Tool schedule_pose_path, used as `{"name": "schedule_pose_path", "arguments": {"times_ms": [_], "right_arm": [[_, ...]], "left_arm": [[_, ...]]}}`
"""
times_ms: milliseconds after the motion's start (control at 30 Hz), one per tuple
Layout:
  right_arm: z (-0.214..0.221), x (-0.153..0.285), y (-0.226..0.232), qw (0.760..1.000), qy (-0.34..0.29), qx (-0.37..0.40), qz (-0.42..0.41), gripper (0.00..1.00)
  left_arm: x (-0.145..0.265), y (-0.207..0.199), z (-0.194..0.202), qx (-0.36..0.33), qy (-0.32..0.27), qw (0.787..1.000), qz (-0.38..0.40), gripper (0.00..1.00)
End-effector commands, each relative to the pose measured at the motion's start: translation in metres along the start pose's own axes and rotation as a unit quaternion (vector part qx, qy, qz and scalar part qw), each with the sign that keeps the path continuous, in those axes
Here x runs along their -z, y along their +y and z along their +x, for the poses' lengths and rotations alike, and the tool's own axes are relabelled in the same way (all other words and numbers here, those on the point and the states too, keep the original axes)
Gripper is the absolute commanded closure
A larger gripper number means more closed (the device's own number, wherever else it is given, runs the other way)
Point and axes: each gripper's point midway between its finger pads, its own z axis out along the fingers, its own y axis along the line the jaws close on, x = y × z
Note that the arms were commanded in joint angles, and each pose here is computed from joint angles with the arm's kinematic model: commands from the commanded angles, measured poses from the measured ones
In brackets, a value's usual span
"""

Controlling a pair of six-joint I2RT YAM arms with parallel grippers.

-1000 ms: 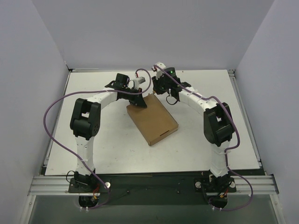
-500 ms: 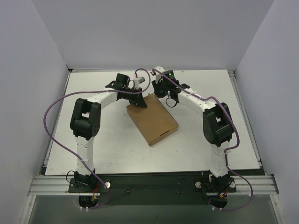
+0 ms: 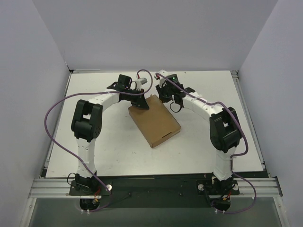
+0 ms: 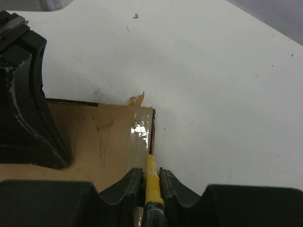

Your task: Unpack the express box

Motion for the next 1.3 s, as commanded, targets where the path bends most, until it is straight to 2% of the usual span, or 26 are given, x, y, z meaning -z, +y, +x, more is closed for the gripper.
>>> {"name": "schedule_pose_path", "arguments": {"times_ms": [0,700,1267], "right_arm": [[0.008,0.028,0.01,1.0,0.024,-0.005,-0.005,1.0],[0.041,0.061,0.019,0.996,0.089,-0.02,-0.01,1.0],[0.052,0.088,0.019,0.994,0.105,-0.023,0.001,1.0]], "left_arm": [[-0.01,0.027,0.008,-0.005,0.007,0.998,-0.054,1.0],[-0.011,0.033,0.005,-0.016,0.007,0.997,-0.073,1.0],[-0.012,0.042,0.01,-0.025,0.015,0.994,-0.103,1.0]]}}
